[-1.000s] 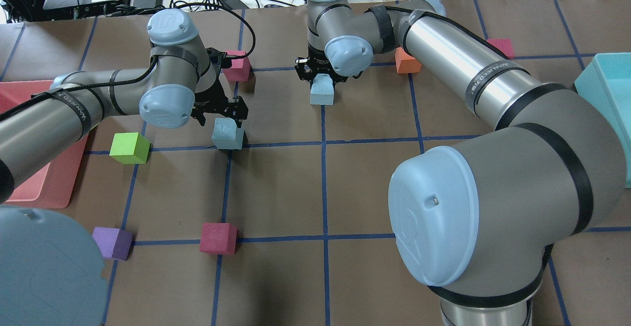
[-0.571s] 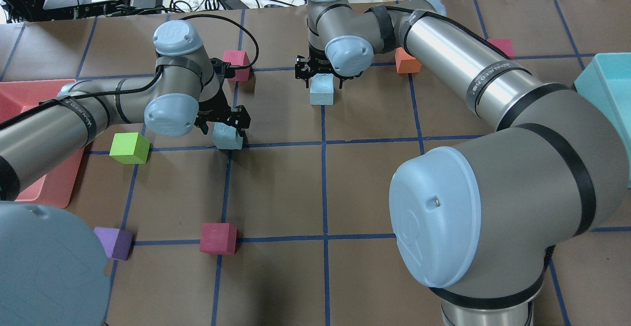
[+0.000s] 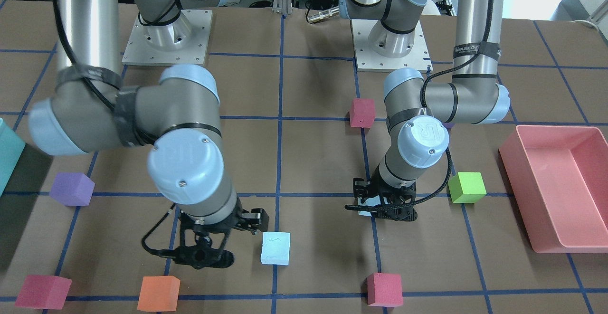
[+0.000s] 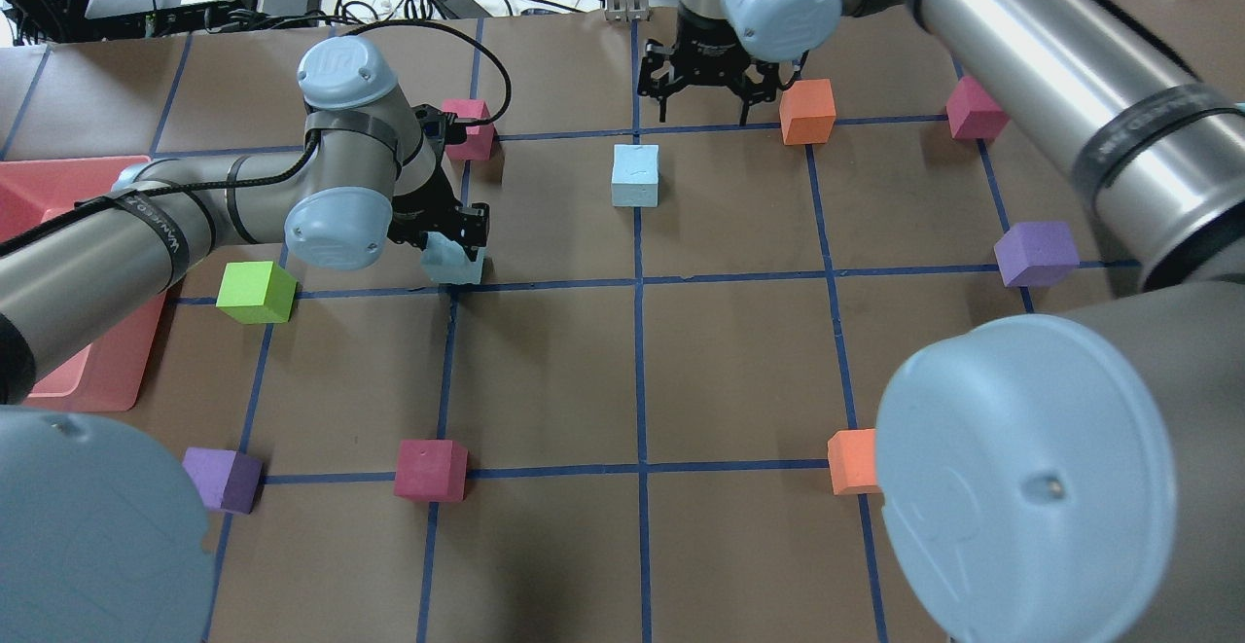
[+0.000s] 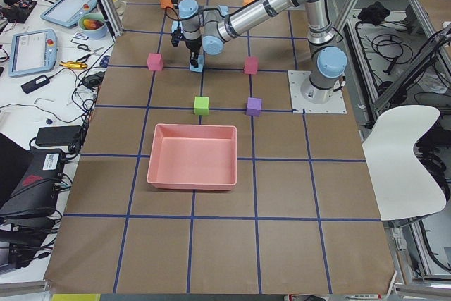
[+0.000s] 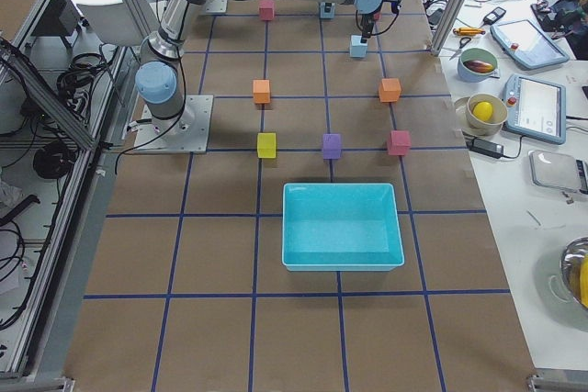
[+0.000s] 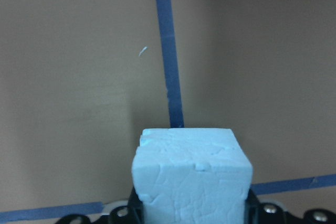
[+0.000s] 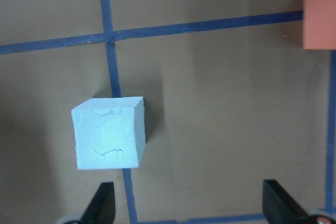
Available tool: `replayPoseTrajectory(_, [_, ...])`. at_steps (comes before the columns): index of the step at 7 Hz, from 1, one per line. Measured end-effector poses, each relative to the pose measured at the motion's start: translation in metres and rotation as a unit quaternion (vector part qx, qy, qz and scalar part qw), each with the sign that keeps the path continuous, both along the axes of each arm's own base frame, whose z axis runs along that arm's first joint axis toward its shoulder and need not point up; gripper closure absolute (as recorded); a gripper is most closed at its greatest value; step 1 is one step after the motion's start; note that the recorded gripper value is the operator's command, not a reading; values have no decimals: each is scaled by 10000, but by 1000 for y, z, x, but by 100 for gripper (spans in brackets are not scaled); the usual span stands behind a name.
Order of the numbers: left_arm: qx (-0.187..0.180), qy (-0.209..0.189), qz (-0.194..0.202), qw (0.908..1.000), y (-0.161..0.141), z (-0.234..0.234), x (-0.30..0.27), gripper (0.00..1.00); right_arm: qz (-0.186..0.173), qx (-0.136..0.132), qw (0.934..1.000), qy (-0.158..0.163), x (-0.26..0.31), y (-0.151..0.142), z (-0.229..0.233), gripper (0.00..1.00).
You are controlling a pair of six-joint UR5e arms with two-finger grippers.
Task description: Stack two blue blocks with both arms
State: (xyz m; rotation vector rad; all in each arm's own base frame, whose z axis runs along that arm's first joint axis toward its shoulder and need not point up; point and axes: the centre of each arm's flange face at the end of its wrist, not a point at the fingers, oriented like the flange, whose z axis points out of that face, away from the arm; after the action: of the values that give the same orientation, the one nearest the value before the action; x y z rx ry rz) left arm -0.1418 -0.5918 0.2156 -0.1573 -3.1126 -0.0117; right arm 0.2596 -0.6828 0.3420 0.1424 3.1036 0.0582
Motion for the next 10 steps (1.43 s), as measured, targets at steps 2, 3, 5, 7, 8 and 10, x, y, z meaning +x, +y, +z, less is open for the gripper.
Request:
replayPoseTrajectory(2, [-74, 88, 231, 9997, -26, 49, -28, 100, 54, 149, 9999, 18, -61, 40, 48, 0])
replayPoseTrajectory(3, [-98, 117, 392, 9991, -44, 80, -54, 100, 31, 189, 9998, 22, -81, 72, 62, 0])
replayPoseTrajectory(5, [-264, 171, 551, 9980, -72, 115, -112, 100, 19, 160, 9999, 24, -107, 146, 80, 0])
replayPoseTrajectory(7, [-348, 176, 627, 9973, -85, 110, -167, 100, -17, -4, 10000, 65, -113, 184, 103, 0])
replayPoseTrajectory(8, [-332, 166, 690, 9969, -87, 101, -182, 100, -17, -66, 9999, 102, -115, 192, 111, 0])
replayPoseTrajectory(10, [-343, 180, 779, 9962, -90, 88, -196, 100, 74, -99, 9998, 140, -117, 197, 115, 0])
